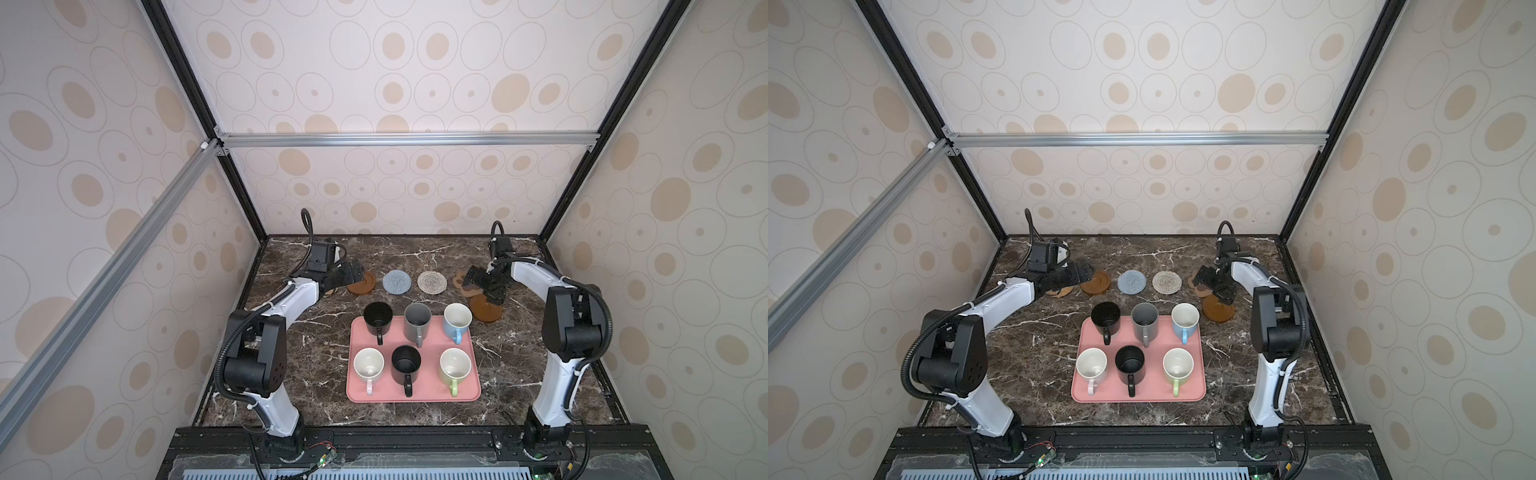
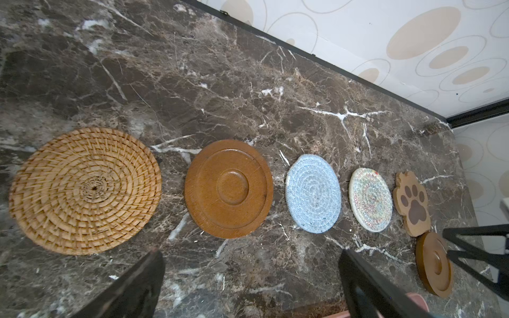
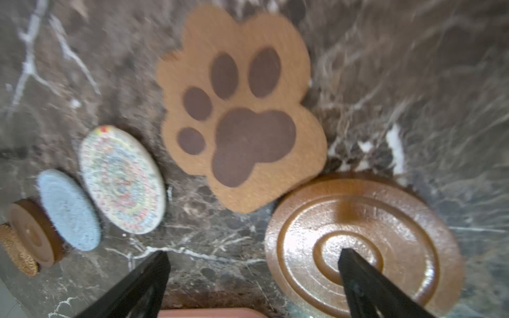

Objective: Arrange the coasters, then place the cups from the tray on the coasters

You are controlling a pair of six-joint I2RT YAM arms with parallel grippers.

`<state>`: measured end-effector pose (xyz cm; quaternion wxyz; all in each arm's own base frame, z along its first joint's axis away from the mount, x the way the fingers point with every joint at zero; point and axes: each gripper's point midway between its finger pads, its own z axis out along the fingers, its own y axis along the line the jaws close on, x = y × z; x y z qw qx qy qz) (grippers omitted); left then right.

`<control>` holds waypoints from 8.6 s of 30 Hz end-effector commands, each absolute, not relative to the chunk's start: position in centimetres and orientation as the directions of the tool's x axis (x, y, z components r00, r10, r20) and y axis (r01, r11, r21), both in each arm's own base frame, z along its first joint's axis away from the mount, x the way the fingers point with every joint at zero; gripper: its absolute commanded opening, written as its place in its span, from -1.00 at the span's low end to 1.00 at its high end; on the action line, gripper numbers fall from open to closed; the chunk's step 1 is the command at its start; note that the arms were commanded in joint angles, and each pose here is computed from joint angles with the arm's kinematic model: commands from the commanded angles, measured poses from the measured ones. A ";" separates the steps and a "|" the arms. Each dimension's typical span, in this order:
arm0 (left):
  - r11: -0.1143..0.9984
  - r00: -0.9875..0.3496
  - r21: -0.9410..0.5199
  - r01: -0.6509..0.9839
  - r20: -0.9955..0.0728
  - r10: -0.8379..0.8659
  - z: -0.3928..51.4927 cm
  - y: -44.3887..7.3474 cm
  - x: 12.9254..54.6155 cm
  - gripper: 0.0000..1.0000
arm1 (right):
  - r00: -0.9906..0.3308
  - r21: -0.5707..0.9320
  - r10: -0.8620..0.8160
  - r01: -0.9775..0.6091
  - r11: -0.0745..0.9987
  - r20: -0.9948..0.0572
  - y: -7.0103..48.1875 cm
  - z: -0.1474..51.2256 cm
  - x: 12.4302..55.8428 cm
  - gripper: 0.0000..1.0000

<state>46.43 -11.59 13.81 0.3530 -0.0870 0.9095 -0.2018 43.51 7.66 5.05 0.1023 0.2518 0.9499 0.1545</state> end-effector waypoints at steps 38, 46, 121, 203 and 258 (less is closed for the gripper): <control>0.909 -0.712 -0.416 0.014 -0.642 -0.283 15.6 -11.6 47.4 1.00 | -0.794 0.072 0.589 0.585 0.808 -0.151 0.4 2.8 41.8 1.00; 0.914 -0.708 -0.406 0.018 -0.651 -0.275 15.8 -11.4 47.6 1.00 | -0.756 0.131 0.631 0.618 0.775 -0.172 -0.6 2.4 44.1 0.99; 0.887 -0.637 -0.460 -0.039 -0.673 -0.377 17.3 -10.3 45.4 1.00 | -0.686 0.421 0.653 0.515 0.747 -0.320 -0.8 12.8 51.9 0.99; 0.907 -0.534 -0.406 0.114 -0.794 -0.289 19.7 -12.7 31.9 1.00 | -0.933 0.083 0.071 0.045 0.996 -0.353 14.8 16.3 25.3 0.99; 0.901 -0.510 -0.433 -0.016 -0.772 -0.379 18.3 -11.8 34.0 1.00 | -0.971 -0.004 0.091 0.094 0.996 -0.222 16.7 6.9 27.5 0.03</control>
